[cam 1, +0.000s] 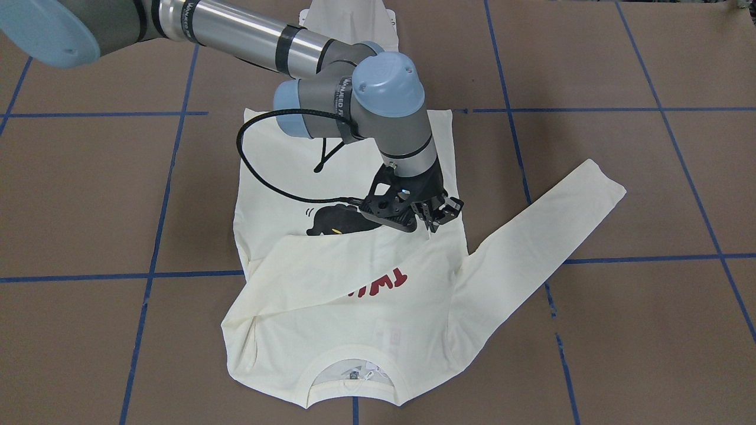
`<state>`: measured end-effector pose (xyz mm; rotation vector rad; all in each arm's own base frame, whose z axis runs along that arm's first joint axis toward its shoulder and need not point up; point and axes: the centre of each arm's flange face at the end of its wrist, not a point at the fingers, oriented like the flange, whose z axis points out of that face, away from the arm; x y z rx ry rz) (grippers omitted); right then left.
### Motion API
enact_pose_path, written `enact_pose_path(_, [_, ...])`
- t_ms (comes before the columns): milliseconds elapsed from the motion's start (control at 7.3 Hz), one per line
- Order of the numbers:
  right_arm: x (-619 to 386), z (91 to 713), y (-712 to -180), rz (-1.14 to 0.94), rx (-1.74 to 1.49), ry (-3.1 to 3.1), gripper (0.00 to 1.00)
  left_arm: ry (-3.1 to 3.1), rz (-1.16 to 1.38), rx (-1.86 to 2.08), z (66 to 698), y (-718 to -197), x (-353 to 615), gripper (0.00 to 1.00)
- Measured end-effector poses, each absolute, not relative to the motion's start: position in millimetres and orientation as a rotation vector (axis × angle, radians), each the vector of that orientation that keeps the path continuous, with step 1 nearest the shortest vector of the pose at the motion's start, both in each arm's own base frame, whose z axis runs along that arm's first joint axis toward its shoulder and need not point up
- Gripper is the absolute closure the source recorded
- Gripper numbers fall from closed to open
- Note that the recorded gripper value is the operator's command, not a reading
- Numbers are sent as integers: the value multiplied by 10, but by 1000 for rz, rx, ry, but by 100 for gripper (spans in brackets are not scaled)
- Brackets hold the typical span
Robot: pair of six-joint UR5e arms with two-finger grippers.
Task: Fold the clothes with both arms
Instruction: 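Carry the sleeve with the right gripper across the shirt body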
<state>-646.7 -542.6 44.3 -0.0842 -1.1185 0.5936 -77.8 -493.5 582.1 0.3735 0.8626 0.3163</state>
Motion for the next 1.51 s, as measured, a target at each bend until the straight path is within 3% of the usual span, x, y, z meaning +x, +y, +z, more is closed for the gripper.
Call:
enact_pose_path(411, [-7201,436,-4960,566,-23,-1149,100,882,318,376,5820,-4851,-760,0])
enact_pose_path(548, [-7363,445,-4856,565,-7,-1141,67,900,319,377,5807,-4823,-746,0])
enact_pose_path(685, [-7465,431,-4778,564,5,-1141,4,950,308,372,5781,-4797,-713,0])
enact_pose_path(1095, [-7539,362,-4790,583,31,-1136,1,1042,269,313,5672,-4800,-447,0])
enact_pose_path(1369, [-7252,324,-5123,628,59,-1154,1,1048,243,236,5664,-4843,17,0])
enact_pose_path(1506, [-6900,625,-5345,647,54,-1165,1,1014,217,203,5696,-4862,239,0])
